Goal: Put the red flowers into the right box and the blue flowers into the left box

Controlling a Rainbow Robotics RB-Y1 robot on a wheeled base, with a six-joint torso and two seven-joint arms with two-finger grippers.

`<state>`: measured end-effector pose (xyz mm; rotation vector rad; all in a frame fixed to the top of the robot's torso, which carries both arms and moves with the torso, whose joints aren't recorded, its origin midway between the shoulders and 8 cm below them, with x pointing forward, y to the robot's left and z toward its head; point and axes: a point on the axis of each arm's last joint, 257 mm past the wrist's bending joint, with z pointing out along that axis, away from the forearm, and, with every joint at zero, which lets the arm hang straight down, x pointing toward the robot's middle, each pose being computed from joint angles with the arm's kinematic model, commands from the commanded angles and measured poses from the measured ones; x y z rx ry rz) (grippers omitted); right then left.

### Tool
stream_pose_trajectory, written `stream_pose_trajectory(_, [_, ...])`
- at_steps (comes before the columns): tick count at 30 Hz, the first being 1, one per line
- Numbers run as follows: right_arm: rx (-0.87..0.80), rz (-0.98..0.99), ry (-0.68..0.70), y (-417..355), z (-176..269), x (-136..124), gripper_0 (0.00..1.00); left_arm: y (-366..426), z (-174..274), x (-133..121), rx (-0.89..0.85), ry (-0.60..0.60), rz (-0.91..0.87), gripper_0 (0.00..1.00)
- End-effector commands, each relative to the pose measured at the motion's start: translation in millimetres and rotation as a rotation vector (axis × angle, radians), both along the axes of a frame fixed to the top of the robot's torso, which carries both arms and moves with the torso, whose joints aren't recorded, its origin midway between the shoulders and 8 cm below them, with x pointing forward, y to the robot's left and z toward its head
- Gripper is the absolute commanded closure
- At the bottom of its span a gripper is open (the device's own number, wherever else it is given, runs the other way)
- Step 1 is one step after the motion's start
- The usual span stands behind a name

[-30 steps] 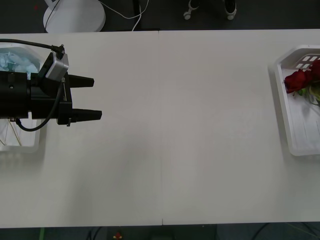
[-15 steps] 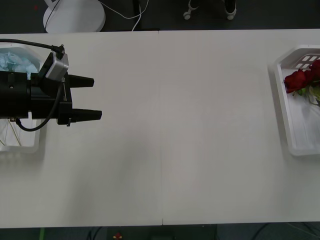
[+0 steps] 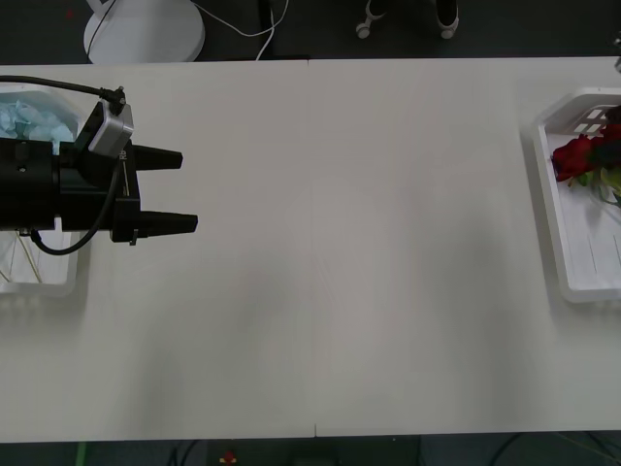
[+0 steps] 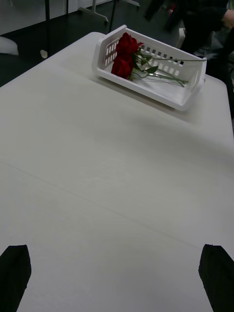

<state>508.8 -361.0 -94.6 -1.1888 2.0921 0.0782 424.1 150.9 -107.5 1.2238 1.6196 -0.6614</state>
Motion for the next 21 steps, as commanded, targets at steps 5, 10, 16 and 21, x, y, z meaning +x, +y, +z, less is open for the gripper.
stream_pose_trajectory(5, [-0.019,0.391,-0.110,112.7,9.8,-27.1,0.28,7.8,12.9,2.5,0.043,-0.072,-0.017,0.00])
stream_pose_trajectory(10, [-0.012,0.531,-0.159,153.3,13.1,-44.6,0.28,7.8,12.9,2.5,0.043,-0.072,-0.017,0.00])
stream_pose_trajectory(16, [0.020,0.601,-0.164,183.5,10.6,-59.1,0.28,7.8,12.9,2.5,0.043,-0.072,-0.017,0.00])
stream_pose_trajectory(21, [0.053,0.623,-0.178,199.4,12.3,-62.9,0.28,7.8,12.9,2.5,0.043,-0.072,-0.017,0.00])
